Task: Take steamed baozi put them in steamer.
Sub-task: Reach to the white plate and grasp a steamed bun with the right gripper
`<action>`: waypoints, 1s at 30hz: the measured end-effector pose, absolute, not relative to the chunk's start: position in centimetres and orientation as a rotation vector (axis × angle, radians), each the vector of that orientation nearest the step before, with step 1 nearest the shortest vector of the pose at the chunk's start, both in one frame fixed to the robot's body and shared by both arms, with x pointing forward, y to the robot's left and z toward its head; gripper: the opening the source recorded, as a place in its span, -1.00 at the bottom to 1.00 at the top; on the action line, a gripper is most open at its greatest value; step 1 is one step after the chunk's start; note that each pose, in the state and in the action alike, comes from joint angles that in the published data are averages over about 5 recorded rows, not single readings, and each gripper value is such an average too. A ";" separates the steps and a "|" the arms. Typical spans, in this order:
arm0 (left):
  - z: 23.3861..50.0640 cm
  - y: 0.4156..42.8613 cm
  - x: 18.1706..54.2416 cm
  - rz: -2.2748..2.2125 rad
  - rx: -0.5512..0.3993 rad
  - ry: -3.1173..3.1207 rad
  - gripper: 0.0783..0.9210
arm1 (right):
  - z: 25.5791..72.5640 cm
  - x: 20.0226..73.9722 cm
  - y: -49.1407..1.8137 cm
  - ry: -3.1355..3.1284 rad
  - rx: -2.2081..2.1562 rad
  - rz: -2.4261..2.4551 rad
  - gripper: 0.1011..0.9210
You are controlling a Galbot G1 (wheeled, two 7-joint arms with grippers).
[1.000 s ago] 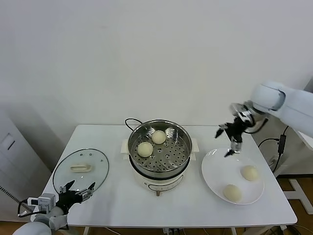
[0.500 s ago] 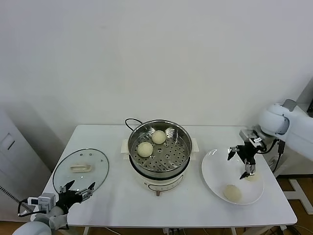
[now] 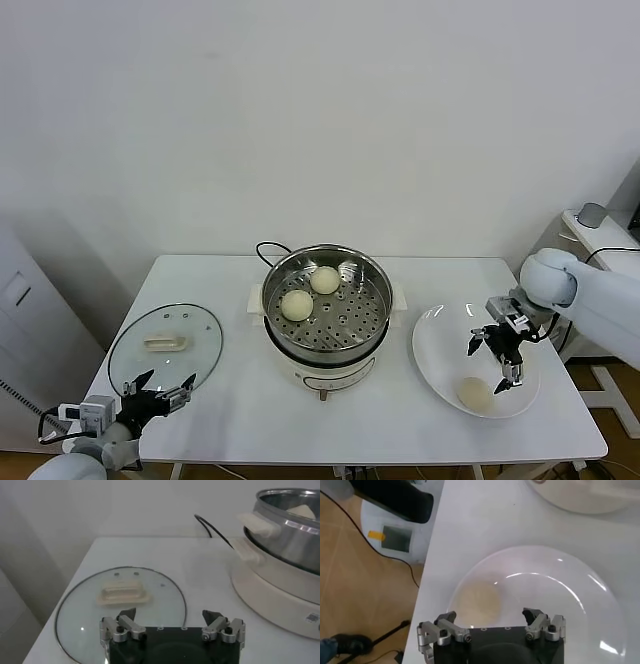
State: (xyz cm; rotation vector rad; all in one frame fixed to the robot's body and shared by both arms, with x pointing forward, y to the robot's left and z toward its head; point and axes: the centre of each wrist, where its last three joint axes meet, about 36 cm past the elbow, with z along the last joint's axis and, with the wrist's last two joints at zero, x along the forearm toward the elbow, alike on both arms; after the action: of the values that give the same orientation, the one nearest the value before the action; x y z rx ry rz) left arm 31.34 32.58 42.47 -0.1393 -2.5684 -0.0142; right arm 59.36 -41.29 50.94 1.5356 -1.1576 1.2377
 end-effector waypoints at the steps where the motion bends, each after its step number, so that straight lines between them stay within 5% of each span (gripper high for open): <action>1: 42.5 32.6 31.3 -0.014 -0.139 -2.568 0.77 | 50.6 59.3 -41.3 -1.157 1.536 1.236 0.76; 14: 42.3 32.3 31.1 -0.008 -0.143 -2.561 0.77 | 47.3 59.0 -41.3 -1.165 1.536 1.201 0.64; 30: 42.2 32.1 30.9 -0.010 -0.147 -2.554 0.77 | 46.3 58.9 -41.7 -1.173 1.541 1.144 -0.12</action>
State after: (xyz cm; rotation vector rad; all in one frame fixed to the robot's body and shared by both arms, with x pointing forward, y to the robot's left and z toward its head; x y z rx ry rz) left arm 30.86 32.14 42.21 -0.1471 -2.5545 -0.0101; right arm 58.86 -41.73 46.32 1.5411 -1.1733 1.1438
